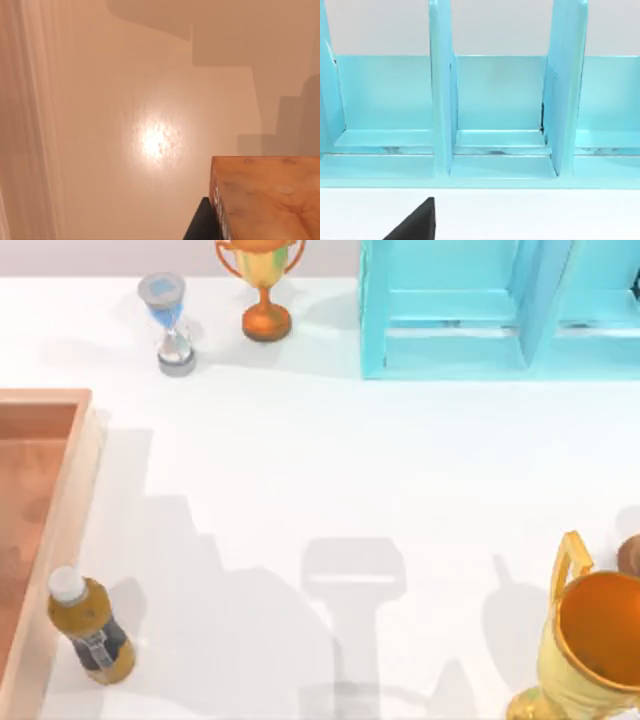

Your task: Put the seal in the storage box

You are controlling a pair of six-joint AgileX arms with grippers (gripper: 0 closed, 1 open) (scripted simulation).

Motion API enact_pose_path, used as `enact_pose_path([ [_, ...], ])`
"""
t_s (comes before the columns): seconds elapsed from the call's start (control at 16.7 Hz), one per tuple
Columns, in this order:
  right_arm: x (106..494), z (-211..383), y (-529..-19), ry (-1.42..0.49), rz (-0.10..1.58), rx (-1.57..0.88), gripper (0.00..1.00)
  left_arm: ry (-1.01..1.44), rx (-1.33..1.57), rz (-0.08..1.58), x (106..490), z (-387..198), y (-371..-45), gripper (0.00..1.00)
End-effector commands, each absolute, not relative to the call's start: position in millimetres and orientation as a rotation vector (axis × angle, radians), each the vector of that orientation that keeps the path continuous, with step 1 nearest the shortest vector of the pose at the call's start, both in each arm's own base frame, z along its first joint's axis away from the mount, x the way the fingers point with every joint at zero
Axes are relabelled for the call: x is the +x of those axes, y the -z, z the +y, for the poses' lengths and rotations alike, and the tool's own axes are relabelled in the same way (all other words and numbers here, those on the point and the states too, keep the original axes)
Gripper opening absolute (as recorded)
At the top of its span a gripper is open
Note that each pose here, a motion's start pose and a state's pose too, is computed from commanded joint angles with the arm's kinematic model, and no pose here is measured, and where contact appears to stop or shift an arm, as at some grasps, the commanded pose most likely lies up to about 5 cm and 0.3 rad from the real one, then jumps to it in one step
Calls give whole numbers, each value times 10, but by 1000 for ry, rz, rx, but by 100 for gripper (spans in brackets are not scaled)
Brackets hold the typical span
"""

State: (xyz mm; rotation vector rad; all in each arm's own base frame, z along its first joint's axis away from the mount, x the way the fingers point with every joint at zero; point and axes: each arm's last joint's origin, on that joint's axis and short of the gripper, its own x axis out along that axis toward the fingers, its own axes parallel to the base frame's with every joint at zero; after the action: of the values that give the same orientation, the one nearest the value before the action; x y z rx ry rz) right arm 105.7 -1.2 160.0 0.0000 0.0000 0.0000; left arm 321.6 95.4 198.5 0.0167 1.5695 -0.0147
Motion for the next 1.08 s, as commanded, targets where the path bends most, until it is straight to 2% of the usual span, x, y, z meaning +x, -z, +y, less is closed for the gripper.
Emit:
enact_pose_path([
  [0.78, 1057, -12, -1600, 0, 0, 0, 100, 15, 17, 1570, 3216, 954, -1985, 98],
  [1.08, 1057, -12, -1600, 0, 0, 0, 100, 15, 17, 1570, 3216, 954, -1985, 100],
])
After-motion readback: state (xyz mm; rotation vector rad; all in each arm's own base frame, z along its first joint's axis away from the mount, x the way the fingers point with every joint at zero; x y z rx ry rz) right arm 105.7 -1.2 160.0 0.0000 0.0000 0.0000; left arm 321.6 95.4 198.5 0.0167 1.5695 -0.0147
